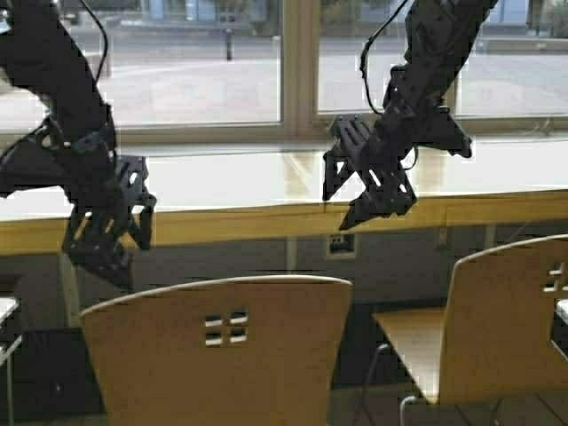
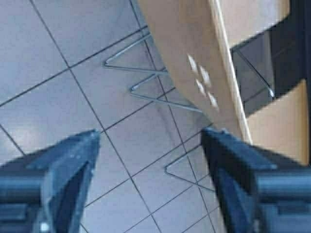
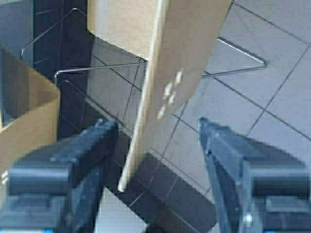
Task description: Push the chairs under the table
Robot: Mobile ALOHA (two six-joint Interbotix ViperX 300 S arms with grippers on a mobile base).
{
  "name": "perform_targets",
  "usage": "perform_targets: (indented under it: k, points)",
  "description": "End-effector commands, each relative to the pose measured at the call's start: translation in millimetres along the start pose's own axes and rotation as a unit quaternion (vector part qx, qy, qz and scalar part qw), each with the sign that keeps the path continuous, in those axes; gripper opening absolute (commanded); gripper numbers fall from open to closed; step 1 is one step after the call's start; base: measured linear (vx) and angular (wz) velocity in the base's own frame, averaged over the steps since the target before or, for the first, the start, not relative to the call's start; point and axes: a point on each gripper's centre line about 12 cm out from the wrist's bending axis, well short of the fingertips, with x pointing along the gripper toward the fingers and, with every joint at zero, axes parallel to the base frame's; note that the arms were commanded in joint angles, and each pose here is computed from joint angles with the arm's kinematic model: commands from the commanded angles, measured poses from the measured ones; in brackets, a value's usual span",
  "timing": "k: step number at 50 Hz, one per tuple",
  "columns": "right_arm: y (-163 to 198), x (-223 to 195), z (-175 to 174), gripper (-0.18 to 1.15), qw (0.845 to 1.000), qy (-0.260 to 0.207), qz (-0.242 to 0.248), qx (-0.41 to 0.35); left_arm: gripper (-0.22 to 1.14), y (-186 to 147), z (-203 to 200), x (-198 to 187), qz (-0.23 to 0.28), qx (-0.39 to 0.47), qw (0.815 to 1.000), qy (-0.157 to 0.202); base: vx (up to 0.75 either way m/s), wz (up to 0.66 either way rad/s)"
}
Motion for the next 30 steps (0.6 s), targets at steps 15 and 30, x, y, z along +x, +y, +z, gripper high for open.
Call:
perform_targets:
  k: [15, 30]
  points:
    - [-13, 21, -3, 0.88, 0.999, 0.009, -0.022, 0.028, 0.95, -25, -19, 22, 0.001, -0.005, 0.999, 0.033, 0.16, 0.12]
    - [-73, 30, -6, 0.88, 0.994, 0.006, -0.096, 0.06, 0.95, -9, -35, 40, 0.039, -0.003, 0.998, 0.049, 0.15, 0.15]
